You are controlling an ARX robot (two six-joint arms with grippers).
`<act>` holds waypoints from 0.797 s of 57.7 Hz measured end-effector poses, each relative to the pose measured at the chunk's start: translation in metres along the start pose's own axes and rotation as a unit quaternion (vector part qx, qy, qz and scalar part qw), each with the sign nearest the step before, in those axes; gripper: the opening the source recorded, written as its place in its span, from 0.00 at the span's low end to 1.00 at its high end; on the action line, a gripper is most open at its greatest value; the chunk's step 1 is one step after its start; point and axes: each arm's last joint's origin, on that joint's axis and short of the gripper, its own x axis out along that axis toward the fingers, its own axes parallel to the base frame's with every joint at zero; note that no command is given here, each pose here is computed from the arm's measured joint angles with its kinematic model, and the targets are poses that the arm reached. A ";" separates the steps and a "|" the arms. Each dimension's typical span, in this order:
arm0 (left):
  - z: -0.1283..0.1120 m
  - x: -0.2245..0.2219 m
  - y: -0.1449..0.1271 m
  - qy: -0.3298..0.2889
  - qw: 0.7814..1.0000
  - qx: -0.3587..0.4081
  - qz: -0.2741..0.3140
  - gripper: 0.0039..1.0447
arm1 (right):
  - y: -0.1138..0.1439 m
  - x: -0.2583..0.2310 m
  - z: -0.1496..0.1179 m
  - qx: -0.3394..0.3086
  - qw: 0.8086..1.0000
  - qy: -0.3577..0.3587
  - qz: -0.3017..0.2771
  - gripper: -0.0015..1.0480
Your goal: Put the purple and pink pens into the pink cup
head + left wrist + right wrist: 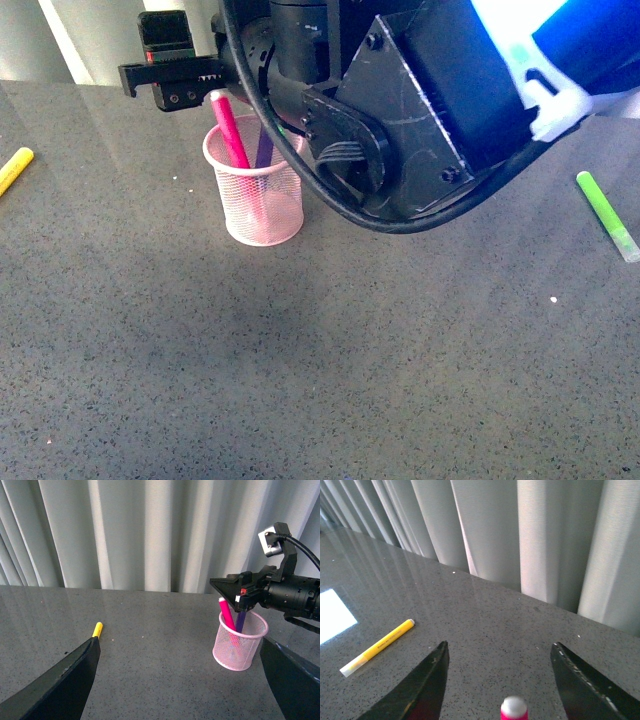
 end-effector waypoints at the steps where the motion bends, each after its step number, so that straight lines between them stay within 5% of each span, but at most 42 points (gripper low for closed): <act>1: 0.000 0.000 0.000 0.000 1.000 0.000 0.000 0.94 | -0.001 -0.002 0.001 0.000 1.000 -0.002 -0.005 0.69; 8: 0.000 0.000 0.000 0.000 1.000 0.000 0.000 0.94 | -0.012 -0.020 0.020 0.005 0.998 -0.010 -0.061 0.95; 24: 0.000 0.000 0.000 0.000 1.000 0.000 0.000 0.94 | -0.015 -0.024 0.031 0.004 0.996 -0.025 -0.081 0.93; 33: 0.000 0.000 0.000 0.000 1.000 0.000 0.001 0.94 | -0.032 -0.087 0.033 -0.046 0.949 -0.068 -0.304 0.64; 46: 0.000 0.000 0.000 0.000 1.000 0.000 0.000 0.94 | -0.062 -0.199 0.037 -0.050 0.936 -0.076 -0.340 0.22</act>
